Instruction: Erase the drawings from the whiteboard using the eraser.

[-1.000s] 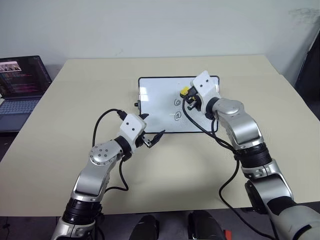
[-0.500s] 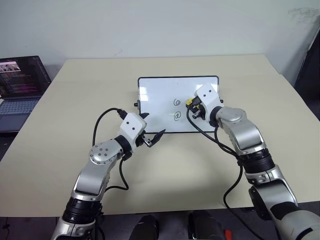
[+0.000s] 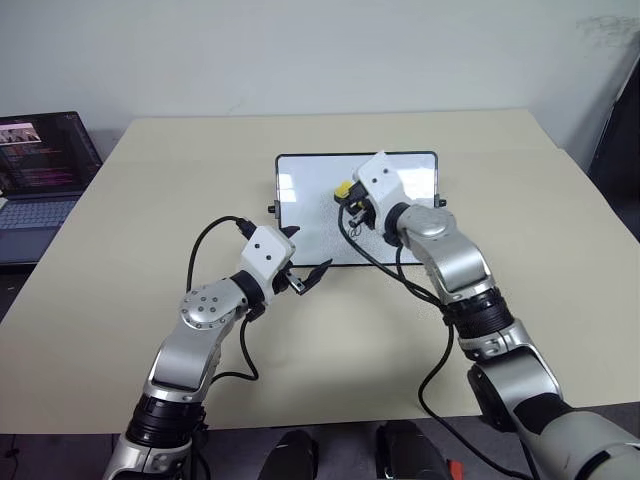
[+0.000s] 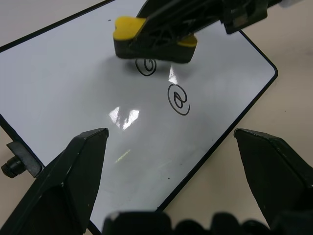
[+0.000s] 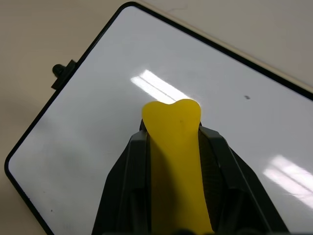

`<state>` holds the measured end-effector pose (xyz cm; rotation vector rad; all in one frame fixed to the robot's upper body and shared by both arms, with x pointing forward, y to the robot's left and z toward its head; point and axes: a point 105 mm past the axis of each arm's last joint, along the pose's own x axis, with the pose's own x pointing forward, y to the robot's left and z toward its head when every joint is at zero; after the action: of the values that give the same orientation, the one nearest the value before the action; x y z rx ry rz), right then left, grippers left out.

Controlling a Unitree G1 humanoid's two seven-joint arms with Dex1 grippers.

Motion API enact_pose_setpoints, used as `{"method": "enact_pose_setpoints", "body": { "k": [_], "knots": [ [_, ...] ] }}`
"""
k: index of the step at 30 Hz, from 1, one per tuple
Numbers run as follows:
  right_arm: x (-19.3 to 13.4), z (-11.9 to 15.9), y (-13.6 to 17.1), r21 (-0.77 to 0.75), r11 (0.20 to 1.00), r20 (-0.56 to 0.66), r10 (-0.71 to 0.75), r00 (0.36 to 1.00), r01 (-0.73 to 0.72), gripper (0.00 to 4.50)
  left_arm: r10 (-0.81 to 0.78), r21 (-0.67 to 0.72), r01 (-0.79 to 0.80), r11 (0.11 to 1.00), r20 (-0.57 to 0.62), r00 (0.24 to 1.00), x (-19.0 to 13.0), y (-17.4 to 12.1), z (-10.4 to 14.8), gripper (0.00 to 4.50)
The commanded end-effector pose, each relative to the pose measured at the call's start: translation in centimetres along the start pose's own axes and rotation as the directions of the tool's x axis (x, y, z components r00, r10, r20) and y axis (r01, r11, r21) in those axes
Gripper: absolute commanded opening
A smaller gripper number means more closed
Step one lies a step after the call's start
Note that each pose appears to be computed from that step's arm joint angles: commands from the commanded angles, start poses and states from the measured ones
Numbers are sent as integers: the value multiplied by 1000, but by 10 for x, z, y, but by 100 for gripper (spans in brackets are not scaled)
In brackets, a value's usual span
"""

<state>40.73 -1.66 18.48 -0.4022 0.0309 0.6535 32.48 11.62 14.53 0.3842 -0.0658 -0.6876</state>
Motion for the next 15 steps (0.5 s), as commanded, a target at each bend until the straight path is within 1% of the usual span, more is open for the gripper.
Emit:
{"method": "enact_pose_setpoints", "body": {
  "k": [1,5,8,15],
  "knots": [
    [9,13,6,-63,998,46,18,999,-15,100,12,38,-14,999,52,999,-3,1,17,450],
    [19,0,7,-134,991,8,27,1000,-26,100,23,37,-25,999,50,998,-4,2,17,450],
    [23,-7,2,-170,985,-10,16,1000,-17,100,30,36,-32,999,51,998,-5,2,18,450],
    [20,-20,-16,-187,982,-36,-19,999,12,100,41,27,-42,999,47,998,-6,2,18,450]
  ]
}}
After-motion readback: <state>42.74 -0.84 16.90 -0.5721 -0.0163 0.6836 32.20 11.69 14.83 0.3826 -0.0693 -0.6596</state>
